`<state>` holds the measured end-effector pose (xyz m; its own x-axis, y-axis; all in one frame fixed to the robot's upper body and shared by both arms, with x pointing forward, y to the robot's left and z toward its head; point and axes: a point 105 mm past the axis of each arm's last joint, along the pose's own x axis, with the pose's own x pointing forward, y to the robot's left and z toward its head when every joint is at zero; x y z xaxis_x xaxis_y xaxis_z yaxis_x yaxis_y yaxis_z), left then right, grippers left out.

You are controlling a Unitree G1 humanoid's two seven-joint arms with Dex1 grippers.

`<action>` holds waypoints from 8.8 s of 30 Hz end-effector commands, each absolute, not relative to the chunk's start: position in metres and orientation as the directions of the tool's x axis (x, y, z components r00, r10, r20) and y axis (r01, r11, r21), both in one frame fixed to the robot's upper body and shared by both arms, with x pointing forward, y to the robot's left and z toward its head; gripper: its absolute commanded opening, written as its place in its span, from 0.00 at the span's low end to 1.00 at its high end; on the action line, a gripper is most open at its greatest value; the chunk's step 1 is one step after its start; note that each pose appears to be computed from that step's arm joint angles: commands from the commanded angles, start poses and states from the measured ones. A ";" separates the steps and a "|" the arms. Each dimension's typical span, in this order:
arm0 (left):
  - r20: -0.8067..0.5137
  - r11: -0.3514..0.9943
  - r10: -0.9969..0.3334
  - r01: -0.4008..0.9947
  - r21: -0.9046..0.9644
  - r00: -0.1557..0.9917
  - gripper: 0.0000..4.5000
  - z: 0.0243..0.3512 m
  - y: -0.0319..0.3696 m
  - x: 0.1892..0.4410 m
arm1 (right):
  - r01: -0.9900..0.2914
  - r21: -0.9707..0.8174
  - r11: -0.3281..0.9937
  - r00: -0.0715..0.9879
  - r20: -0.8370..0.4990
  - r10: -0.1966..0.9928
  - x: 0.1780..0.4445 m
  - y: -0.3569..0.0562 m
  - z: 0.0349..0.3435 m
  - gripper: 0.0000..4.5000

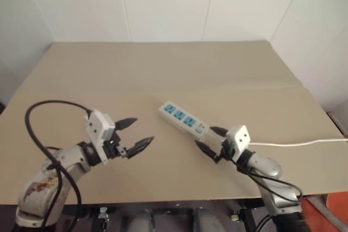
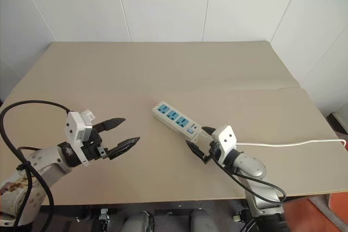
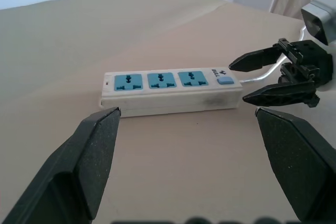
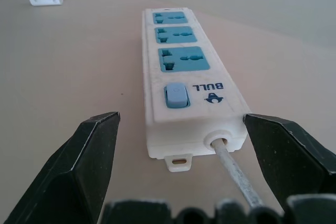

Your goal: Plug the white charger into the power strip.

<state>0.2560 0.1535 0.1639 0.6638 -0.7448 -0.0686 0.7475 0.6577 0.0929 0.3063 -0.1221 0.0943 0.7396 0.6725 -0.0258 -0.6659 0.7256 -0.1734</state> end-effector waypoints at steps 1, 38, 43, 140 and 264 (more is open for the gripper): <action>-0.047 0.657 -0.745 0.744 0.125 0.666 1.00 0.172 0.152 0.250 | -0.656 -0.216 0.723 0.737 0.022 0.675 0.311 -0.122 0.107 1.00; -0.049 0.661 -0.741 0.741 0.117 0.669 1.00 0.168 0.152 0.247 | -0.704 -0.199 0.681 0.693 0.018 0.721 0.332 -0.104 0.109 1.00; -0.049 0.661 -0.741 0.741 0.115 0.669 1.00 0.167 0.151 0.248 | -0.731 -0.201 0.652 0.666 -0.009 0.746 0.329 -0.101 0.105 1.00; -0.937 0.826 0.078 0.505 0.252 0.340 0.58 0.146 0.290 0.389 | -0.957 -0.226 0.184 0.213 -0.114 0.970 0.288 -0.049 0.086 0.76; -0.044 0.009 -0.999 0.979 0.205 0.018 0.22 0.105 0.091 0.264 | -0.991 -0.130 -0.018 0.022 -0.300 0.954 0.290 -0.066 0.052 0.76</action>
